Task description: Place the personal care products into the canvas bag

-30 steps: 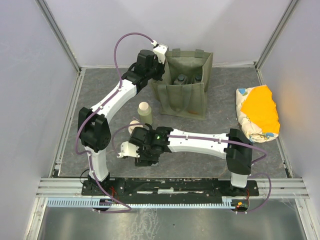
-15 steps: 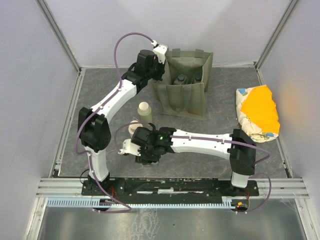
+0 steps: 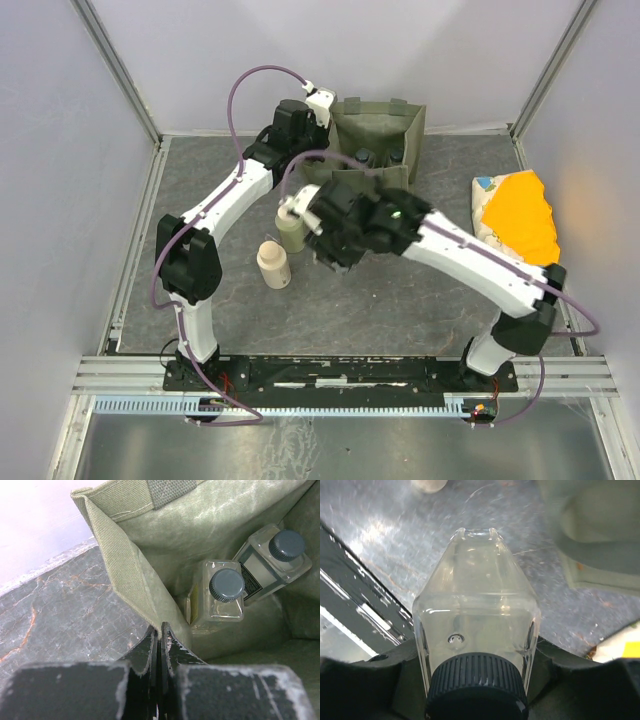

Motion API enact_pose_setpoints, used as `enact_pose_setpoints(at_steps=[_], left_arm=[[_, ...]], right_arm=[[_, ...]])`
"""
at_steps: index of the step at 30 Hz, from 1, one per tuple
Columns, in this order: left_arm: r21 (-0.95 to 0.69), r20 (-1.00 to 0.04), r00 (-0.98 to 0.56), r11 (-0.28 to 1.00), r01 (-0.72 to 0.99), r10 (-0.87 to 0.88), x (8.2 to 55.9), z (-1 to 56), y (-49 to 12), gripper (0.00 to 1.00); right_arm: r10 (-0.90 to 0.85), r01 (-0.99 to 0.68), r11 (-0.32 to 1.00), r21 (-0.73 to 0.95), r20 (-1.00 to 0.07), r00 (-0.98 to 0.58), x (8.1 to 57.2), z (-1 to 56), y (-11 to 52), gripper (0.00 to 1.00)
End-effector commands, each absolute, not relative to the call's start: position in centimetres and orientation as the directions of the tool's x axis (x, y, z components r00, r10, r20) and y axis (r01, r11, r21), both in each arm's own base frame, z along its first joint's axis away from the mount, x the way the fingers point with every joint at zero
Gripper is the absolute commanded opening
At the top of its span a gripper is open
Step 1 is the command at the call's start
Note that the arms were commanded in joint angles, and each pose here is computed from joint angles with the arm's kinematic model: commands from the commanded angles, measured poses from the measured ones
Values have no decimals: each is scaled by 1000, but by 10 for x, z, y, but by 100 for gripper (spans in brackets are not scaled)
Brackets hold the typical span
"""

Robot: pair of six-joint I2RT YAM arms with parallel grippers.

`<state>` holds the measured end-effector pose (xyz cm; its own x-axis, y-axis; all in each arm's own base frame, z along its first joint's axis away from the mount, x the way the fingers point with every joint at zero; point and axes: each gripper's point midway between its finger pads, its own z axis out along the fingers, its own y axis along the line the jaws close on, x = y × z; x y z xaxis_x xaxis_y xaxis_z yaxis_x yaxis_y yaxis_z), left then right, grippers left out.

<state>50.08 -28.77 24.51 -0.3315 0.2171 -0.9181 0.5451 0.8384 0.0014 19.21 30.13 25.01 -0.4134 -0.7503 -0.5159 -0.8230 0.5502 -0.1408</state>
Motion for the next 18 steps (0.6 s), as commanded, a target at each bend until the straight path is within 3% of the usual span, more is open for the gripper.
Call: enact_pose_setpoints(at_steps=[1, 6, 18], left_arm=[[4, -891, -365, 811, 585, 268, 491, 226, -287, 3], [3, -893, -361, 807, 590, 268, 490, 229, -286, 3], [-32, -891, -378, 794, 608, 253, 483, 226, -290, 3]], right_arm=[[-515, -643, 758, -113, -708, -483, 210, 345, 255, 0], [-408, -505, 849, -157, -802, -436, 241, 388, 226, 0], [-301, -346, 903, -254, -950, -88, 326, 490, 220, 0]])
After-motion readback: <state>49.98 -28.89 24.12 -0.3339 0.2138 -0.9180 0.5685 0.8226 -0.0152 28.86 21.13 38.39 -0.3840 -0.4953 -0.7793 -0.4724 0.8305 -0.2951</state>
